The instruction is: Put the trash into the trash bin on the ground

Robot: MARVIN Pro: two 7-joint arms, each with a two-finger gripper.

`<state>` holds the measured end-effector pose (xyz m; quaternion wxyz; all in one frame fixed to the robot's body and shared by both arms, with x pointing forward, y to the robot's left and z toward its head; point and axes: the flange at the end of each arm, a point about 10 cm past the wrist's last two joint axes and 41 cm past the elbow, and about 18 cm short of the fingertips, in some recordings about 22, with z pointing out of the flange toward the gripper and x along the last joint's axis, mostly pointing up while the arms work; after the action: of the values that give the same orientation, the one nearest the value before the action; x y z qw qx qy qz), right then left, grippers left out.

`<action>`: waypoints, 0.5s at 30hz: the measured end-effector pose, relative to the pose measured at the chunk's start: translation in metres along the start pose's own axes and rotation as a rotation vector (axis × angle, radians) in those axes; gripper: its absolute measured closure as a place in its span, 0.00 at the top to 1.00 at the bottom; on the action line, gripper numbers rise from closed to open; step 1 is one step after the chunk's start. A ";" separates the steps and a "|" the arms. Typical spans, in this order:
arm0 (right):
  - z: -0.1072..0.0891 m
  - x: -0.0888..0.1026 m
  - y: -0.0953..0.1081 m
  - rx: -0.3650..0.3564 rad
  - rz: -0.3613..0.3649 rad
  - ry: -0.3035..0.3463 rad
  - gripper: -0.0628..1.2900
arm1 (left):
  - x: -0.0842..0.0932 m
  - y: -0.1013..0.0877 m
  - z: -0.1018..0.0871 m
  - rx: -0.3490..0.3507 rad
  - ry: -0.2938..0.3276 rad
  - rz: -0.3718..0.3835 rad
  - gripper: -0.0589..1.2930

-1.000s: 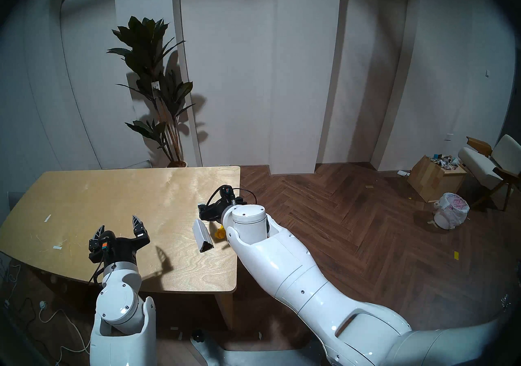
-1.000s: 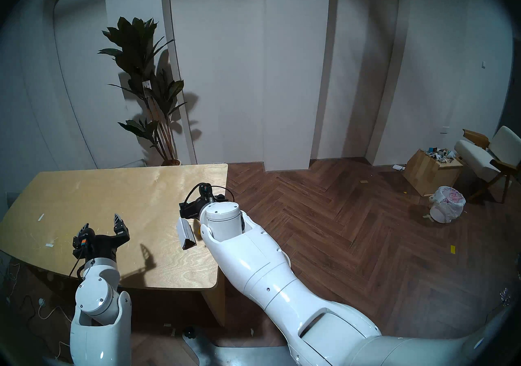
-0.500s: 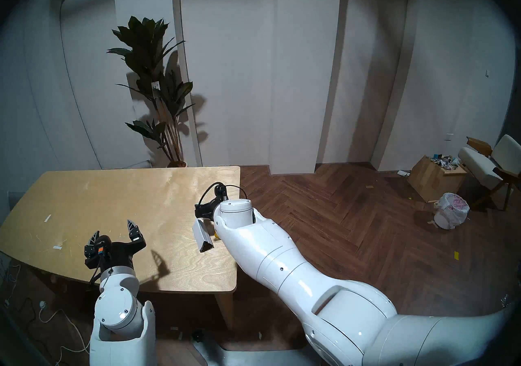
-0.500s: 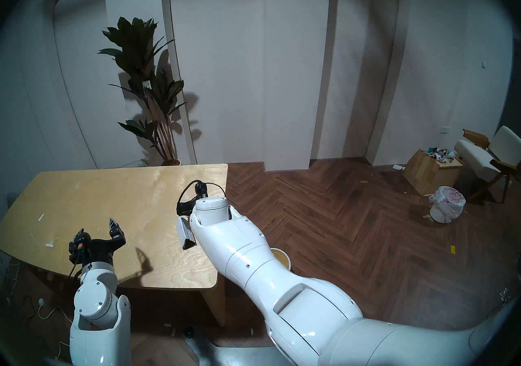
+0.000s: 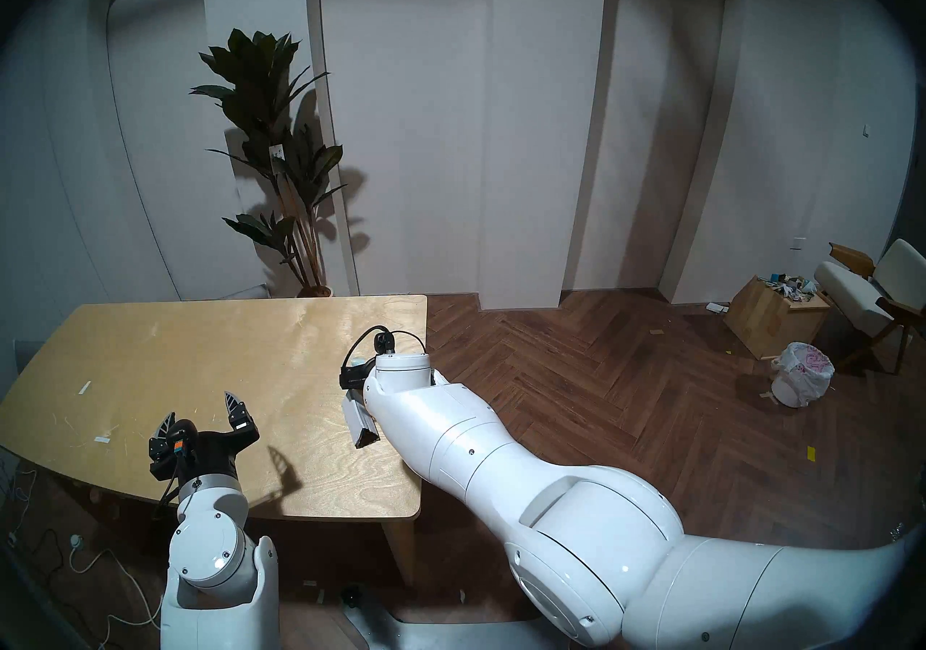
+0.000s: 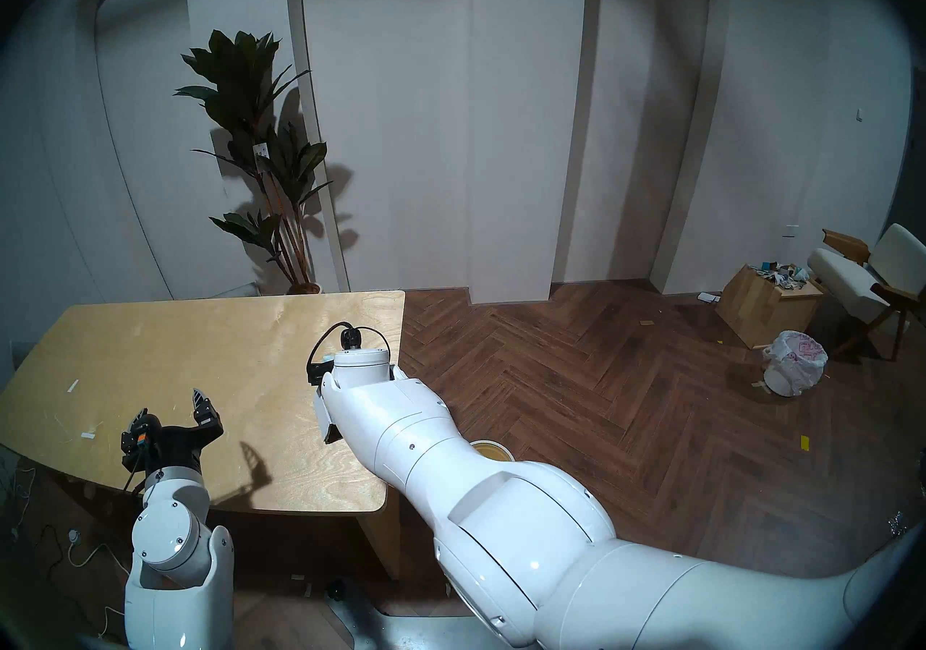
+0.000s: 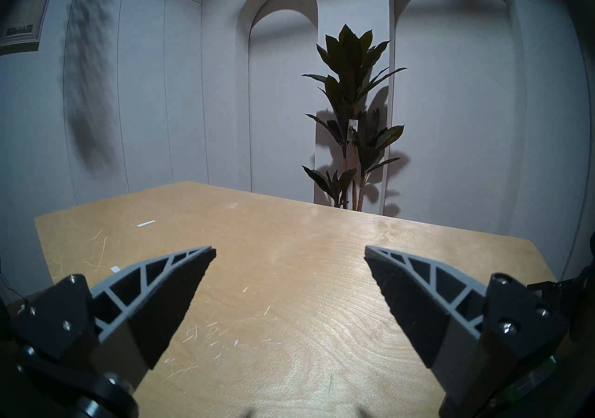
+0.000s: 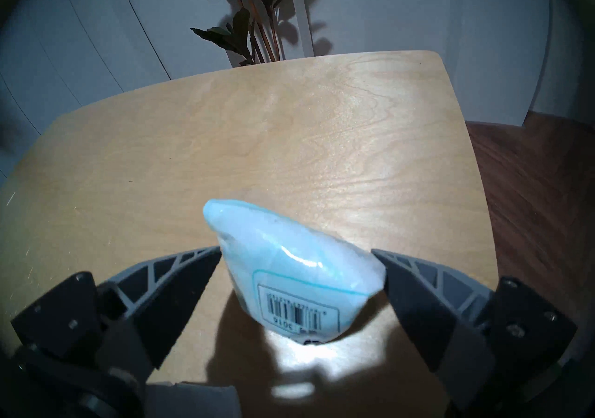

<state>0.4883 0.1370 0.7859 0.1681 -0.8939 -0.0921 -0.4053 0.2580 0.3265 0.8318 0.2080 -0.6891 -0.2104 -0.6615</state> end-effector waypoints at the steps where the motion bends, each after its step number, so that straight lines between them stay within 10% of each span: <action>1: 0.001 0.000 0.001 -0.002 0.001 -0.001 0.95 | 0.000 0.000 0.000 0.000 0.000 0.000 0.97; 6: 0.003 0.003 0.002 -0.007 0.011 0.001 0.95 | 0.001 0.001 0.000 0.001 0.001 0.001 0.97; 8: 0.004 0.004 0.004 -0.007 0.016 0.002 0.84 | 0.002 0.001 0.000 0.001 0.001 0.002 0.97; 9: 0.005 0.005 0.005 -0.007 0.020 0.004 0.59 | 0.002 0.001 0.000 0.001 0.001 0.003 0.97; 12: 0.006 0.006 0.007 -0.007 0.026 0.008 0.48 | 0.002 0.001 0.000 0.000 0.001 0.004 0.97; 15: 0.007 0.013 0.010 -0.003 0.045 0.028 0.16 | 0.003 0.002 0.000 -0.002 0.000 0.005 0.97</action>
<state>0.5050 0.1309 0.7892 0.1773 -0.8901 -0.0692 -0.4142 0.2591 0.3248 0.8353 0.2091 -0.6898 -0.2077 -0.6613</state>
